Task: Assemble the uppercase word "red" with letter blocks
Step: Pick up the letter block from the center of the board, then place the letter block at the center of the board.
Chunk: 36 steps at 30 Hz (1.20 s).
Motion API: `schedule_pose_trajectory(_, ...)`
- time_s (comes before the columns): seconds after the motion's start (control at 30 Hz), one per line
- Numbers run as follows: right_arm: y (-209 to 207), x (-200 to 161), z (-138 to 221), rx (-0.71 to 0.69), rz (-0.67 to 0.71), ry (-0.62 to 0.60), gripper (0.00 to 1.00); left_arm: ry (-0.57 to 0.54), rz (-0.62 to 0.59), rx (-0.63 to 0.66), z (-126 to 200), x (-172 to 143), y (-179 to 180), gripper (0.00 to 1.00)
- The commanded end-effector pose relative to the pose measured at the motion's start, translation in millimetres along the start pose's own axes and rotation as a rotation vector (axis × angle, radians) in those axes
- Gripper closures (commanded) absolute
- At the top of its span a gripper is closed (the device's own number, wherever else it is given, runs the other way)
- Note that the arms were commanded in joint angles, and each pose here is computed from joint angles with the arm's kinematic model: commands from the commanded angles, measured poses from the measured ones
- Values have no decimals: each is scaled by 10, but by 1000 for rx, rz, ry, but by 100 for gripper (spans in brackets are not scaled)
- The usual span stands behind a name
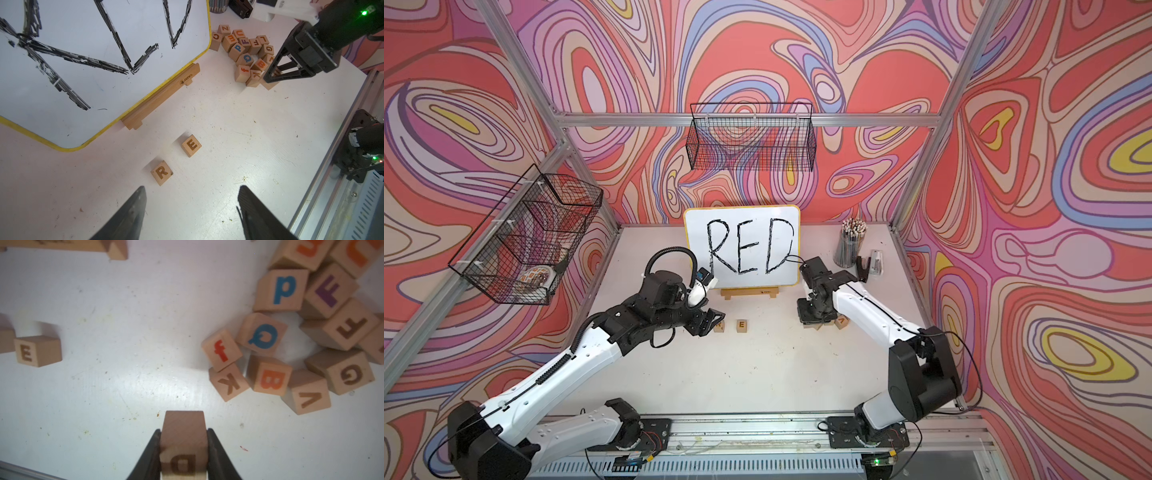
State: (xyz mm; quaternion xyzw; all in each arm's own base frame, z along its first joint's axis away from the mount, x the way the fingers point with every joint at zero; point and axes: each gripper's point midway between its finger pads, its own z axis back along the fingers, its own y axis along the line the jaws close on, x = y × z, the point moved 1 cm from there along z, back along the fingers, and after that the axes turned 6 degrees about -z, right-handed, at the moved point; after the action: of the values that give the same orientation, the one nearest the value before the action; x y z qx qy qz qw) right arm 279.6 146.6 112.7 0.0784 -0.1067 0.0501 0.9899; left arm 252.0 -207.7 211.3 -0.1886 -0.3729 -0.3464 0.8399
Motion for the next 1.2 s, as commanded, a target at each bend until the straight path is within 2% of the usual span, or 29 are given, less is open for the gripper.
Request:
schedule_pose_trajectory(0.0,176,46,-19,-31,101,2,82,-10,-26,3,54,-12,-26,27)
schedule_pose_trajectory(0.23,490,129,-128,-47,220,17,82,-12,-27,8,62,-5,-20,27)
schedule_pose_trajectory(0.47,619,196,-405,-85,314,67,83,-17,-30,15,76,-2,-12,27)
schedule_pose_trajectory(0.67,692,280,-571,-75,312,76,83,-13,-31,19,73,-7,-5,27)
schedule_pose_trajectory(1.17,771,277,-749,-57,446,103,82,-7,-30,22,65,-22,1,27)
